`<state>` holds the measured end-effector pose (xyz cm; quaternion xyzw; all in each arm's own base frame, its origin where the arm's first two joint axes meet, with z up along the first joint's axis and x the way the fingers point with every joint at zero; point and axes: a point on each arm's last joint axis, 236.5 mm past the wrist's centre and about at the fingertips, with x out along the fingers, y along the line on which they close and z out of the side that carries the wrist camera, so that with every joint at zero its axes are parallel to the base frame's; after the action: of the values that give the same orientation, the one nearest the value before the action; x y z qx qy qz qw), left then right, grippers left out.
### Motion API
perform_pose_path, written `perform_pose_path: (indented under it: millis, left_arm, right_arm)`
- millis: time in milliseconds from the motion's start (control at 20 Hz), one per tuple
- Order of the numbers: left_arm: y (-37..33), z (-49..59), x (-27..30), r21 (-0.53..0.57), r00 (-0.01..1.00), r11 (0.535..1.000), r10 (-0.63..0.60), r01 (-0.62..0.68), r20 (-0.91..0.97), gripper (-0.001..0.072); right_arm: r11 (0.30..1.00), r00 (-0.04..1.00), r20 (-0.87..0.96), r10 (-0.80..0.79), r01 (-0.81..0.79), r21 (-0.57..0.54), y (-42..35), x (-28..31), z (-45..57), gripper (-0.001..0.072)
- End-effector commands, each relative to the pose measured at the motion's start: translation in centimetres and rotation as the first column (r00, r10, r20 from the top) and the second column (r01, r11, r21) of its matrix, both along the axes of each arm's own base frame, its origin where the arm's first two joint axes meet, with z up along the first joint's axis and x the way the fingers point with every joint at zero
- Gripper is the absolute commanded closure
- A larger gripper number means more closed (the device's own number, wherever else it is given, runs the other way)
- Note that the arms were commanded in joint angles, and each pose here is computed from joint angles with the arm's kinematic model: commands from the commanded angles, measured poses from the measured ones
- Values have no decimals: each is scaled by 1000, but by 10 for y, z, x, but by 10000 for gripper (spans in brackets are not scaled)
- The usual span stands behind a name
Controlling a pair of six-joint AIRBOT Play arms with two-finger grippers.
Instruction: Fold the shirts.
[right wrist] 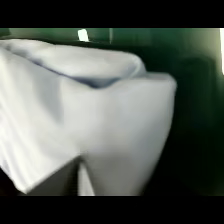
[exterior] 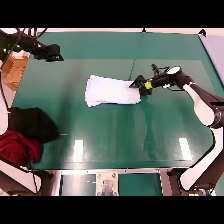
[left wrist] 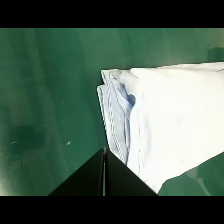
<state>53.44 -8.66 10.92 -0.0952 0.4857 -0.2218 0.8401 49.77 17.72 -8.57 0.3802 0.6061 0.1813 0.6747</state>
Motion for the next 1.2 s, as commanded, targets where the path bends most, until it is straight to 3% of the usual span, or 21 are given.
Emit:
perform_pose_path:
  millis: [0, 200, 400, 600, 800, 1000, 1150]
  left_arm:
    - [0, 0, -1, 0, 1000, 1000, -2, 2, -1, 683]
    - [-1, -1, -4, 1, 1000, 1000, -10, 10, -17, 682]
    - [-2, -4, -11, 3, 999, 1000, -26, 26, -44, 683]
    - [-2, -4, -12, 3, 999, 1000, -27, 27, -46, 682]
    - [-2, -4, -12, 3, 999, 1000, -27, 27, -46, 683]
    - [-2, -4, -11, 3, 999, 1000, -26, 26, -43, 683]
    - [-2, -4, -11, 2, 999, 1000, -25, 25, -43, 683]
  right_arm:
    - [997, 999, 41, -20, 16, 82, 32, 10, 12, 668]
    - [996, 987, 144, -76, 70, 48, -14, 29, 63, 692]
    - [928, 954, 164, -250, 284, -239, -179, 4, 104, 692]
    - [751, 853, 160, -497, 516, -413, -340, -92, 126, 693]
    - [500, 656, 129, -743, 674, -544, -449, -229, 112, 693]
    - [296, 395, 57, -917, 769, -567, -478, -351, 62, 693]
    - [204, 233, -22, -972, 799, -565, -459, -406, 19, 692]
